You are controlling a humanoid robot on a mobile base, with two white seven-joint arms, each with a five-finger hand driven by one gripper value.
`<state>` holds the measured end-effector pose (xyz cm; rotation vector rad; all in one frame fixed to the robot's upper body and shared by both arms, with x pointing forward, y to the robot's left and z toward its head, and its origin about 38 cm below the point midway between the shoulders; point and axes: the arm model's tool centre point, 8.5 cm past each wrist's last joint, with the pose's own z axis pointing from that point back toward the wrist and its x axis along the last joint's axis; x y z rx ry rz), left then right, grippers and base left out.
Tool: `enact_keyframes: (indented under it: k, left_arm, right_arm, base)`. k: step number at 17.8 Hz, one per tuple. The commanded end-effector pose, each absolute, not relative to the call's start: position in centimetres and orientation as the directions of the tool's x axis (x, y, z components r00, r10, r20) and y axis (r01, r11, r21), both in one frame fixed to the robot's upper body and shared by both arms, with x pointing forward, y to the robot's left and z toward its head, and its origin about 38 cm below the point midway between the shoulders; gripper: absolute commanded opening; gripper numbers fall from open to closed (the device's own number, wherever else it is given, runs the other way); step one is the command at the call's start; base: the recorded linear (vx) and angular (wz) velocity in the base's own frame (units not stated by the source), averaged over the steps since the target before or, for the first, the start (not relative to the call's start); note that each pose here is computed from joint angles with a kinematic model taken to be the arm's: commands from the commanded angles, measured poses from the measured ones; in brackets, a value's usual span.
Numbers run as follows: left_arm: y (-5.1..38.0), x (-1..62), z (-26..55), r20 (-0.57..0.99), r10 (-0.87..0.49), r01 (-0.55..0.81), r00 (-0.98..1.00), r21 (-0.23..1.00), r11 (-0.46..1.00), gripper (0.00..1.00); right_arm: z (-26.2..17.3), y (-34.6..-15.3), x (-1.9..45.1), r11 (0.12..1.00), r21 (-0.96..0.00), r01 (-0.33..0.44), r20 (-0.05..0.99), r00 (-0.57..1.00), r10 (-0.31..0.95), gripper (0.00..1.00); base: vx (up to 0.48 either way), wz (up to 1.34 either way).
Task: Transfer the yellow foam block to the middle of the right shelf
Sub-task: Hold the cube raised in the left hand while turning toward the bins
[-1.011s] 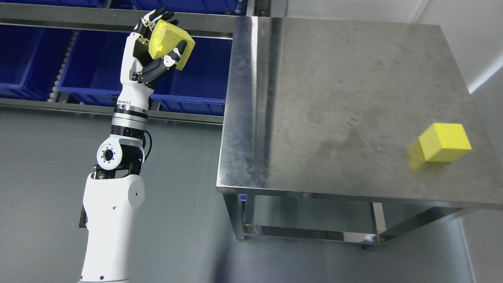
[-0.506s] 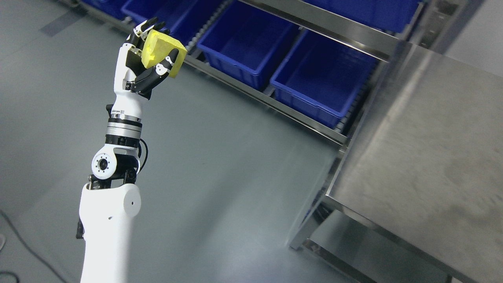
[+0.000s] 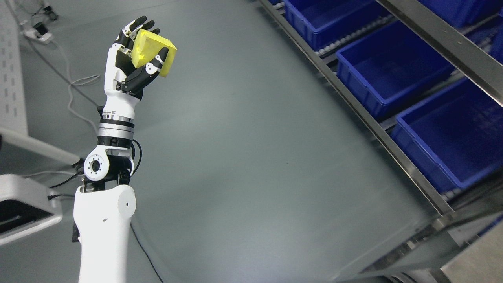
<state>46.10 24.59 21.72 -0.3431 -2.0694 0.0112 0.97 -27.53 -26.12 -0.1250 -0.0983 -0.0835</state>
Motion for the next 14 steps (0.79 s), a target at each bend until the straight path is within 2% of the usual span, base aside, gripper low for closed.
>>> enact_keyframes:
  k: [1,6,14]
  left_arm:
    - [25.8,45.8,22.7,0.842,0.229,0.219,-0.489,-0.135,0.966,0.54]
    - [25.9,45.7,23.6,0.837,0.230,0.220,-0.496,-0.134,0.966,0.54]
    - [26.2,45.6,23.9,0.836,0.229,0.216,-0.499,-0.135,0.967,0.54]
  right_arm:
    - [-26.0,-28.7,1.5,0.987,-0.138,0.086,0.119,0.990,-0.070,1.00]
    - [-26.0,-28.7,1.5,0.987,-0.138,0.086,0.119,0.990,-0.070,1.00]
    - [-26.0,-28.7,1.5,0.987,-0.138,0.086,0.119,0.990,-0.070,1.00]
  base:
    - [0.047,0.89]
    - [0.075,0.71]
    - [0.120,0.23]
